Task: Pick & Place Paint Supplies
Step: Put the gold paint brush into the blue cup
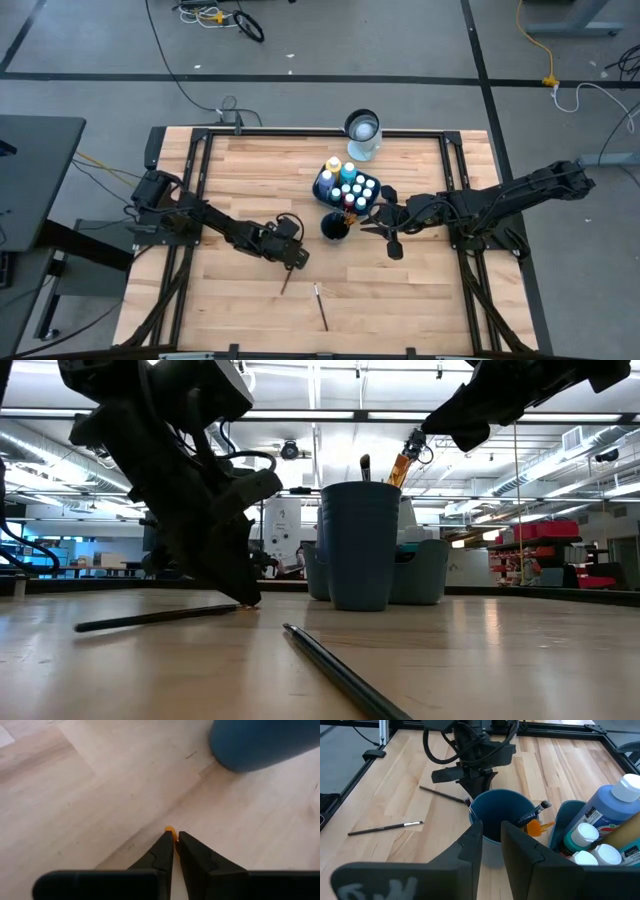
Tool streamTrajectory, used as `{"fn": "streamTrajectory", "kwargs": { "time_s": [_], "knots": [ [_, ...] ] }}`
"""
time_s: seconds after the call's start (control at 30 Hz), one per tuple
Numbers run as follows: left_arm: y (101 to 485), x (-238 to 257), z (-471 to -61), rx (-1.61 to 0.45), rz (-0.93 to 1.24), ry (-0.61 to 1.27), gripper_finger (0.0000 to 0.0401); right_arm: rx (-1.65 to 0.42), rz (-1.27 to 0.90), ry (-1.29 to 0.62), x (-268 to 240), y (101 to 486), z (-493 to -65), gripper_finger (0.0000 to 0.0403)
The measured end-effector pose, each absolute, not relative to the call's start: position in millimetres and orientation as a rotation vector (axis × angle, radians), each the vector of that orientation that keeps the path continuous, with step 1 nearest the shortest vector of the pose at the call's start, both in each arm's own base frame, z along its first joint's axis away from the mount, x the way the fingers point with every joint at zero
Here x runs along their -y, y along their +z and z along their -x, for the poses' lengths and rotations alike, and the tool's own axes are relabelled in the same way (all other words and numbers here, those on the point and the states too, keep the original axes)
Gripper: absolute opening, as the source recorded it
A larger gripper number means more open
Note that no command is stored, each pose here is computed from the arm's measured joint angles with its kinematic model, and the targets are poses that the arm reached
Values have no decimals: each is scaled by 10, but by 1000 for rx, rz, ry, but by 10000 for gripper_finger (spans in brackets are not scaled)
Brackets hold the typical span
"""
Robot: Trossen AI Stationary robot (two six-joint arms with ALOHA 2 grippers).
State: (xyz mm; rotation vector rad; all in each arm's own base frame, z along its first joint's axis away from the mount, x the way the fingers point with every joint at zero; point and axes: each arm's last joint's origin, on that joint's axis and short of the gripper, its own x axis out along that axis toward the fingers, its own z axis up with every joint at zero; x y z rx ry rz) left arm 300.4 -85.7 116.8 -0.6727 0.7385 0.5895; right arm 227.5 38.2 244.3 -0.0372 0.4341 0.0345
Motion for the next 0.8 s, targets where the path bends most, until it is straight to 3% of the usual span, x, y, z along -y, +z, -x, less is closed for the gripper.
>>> {"fn": "streamTrajectory", "kwargs": {
  "time_s": [0.3, 0.67, 0.8],
  "knots": [
    [1168, 859, -3005, -755, 620, 561, 7, -434, 37, 34, -382, 2444, -2275, 72],
    [1172, 724, -3034, -770, 406, 549, 5, -434, 37, 35, -383, 2443, -2275, 72],
    [1190, 661, -3054, -777, 425, 537, 17, -434, 37, 35, -382, 2443, -2275, 72]
  ]
}}
